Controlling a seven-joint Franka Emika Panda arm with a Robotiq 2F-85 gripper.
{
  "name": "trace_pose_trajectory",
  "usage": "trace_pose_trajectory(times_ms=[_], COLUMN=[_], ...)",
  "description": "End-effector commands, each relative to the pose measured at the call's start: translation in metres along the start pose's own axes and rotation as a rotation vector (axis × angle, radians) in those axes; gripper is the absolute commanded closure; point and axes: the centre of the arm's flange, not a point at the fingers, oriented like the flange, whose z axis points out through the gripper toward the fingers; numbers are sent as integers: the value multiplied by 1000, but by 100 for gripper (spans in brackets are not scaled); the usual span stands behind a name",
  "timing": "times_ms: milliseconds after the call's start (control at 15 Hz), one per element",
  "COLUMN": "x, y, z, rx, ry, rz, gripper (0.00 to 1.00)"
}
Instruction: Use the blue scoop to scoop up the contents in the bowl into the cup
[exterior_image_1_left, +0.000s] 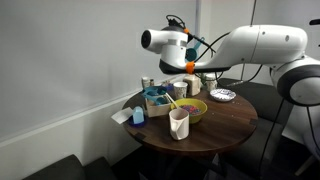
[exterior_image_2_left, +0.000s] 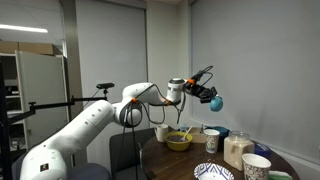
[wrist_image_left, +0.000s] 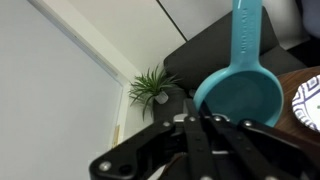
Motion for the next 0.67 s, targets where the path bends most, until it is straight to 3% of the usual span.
trace_pose_trajectory(times_ms=[0, 333, 600], x=[-87, -167, -195], y=[-3, -7, -26], z=[9, 23, 46], rx=[109, 255, 409], ry=[140, 293, 383], rz=[91, 242, 371], gripper=[99, 99, 99])
